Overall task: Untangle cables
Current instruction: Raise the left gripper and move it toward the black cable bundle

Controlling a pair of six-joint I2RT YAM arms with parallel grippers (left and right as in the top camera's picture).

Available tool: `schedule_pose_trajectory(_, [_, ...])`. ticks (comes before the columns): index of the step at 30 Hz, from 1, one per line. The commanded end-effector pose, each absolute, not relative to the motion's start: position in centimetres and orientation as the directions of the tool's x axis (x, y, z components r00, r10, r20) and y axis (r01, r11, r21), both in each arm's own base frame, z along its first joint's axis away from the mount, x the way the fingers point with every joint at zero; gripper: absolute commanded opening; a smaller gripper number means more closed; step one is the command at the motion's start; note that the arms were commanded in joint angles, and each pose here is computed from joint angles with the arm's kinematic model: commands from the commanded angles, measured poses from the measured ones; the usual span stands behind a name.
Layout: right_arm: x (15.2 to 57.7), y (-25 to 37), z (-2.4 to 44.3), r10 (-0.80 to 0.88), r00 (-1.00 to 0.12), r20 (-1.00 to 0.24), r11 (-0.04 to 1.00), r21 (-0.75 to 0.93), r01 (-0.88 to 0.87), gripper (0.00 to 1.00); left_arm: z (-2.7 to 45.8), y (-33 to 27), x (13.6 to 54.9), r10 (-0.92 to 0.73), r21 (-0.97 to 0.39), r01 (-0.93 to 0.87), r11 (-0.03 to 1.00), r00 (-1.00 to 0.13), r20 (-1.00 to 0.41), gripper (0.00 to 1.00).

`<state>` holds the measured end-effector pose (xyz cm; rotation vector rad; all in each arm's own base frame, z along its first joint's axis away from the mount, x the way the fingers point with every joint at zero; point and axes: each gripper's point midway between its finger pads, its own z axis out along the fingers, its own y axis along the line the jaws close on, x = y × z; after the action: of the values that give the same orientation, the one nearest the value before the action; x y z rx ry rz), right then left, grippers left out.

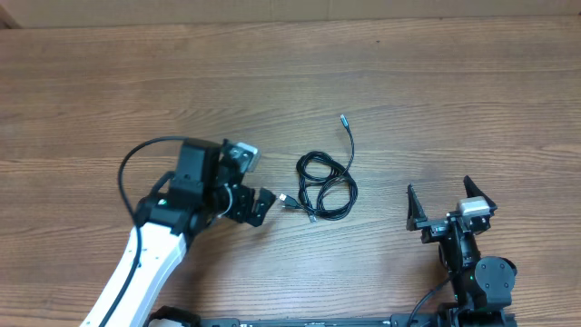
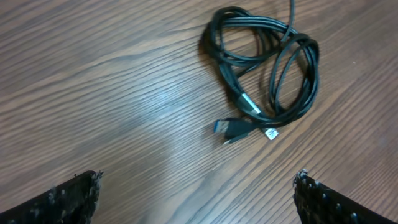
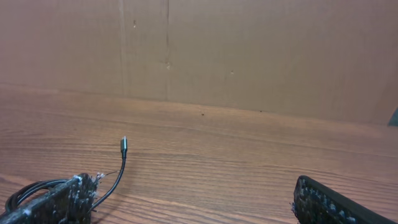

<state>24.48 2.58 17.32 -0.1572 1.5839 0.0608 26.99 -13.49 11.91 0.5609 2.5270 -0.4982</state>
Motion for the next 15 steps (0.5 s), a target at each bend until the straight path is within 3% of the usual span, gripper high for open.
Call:
schedule_pose_trajectory(1, [24.5, 2.5, 17.1, -0.066, -0.009, -0.998, 0.989, -0.064, -0.133, 1.00, 12.4, -15.4, 28.3, 0.322, -0.250, 0.513, 0.821, -0.777, -0.541, 1.00])
schedule_pose_trajectory(15, [24.5, 2.5, 16.9, -0.066, -0.017, -0.998, 0.989, -0.063, -0.133, 1.00, 11.7, -18.6, 30.5, 0.276, -0.351, 0.420, 0.837, -0.878, -0.392, 1.00])
